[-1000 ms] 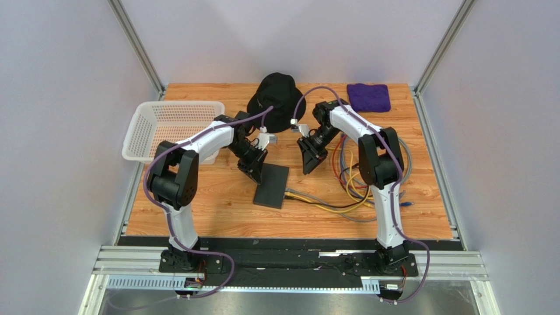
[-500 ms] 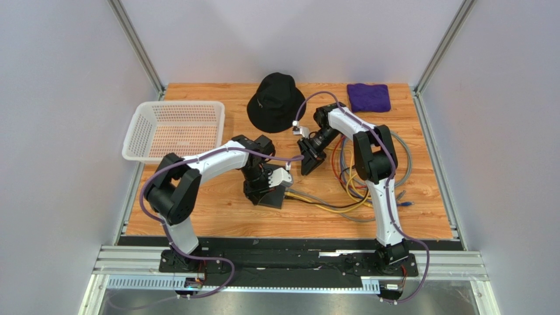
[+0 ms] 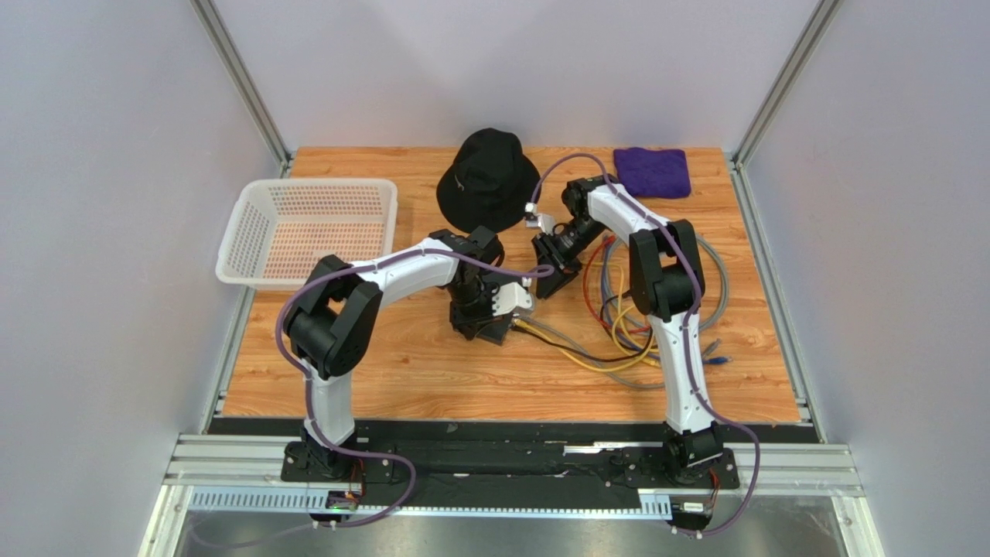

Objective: Pull the plug from the switch port

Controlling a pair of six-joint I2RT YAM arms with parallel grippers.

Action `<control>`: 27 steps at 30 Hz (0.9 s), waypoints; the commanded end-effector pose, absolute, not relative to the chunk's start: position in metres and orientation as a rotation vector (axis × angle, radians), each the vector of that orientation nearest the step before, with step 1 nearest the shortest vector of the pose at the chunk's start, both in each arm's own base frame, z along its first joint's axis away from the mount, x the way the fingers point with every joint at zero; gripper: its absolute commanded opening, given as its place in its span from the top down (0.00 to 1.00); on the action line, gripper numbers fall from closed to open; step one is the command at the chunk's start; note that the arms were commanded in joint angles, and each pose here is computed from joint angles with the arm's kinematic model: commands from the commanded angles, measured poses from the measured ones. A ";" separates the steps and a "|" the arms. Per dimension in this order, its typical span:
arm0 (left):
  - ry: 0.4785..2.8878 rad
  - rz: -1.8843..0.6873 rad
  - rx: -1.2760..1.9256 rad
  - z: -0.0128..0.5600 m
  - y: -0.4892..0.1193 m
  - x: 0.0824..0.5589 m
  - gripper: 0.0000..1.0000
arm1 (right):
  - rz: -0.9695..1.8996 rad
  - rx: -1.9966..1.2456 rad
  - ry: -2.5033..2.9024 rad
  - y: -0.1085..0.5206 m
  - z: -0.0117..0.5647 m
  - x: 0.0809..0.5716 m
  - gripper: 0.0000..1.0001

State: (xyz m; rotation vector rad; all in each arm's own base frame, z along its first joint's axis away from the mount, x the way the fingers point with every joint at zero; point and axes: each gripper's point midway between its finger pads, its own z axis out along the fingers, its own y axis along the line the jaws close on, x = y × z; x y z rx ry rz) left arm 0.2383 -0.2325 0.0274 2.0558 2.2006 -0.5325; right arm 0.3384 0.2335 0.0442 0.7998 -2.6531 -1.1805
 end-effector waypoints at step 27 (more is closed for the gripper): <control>2.678 -0.775 0.934 0.086 -0.252 0.318 0.31 | -1.412 0.582 -2.499 0.244 0.040 0.324 0.42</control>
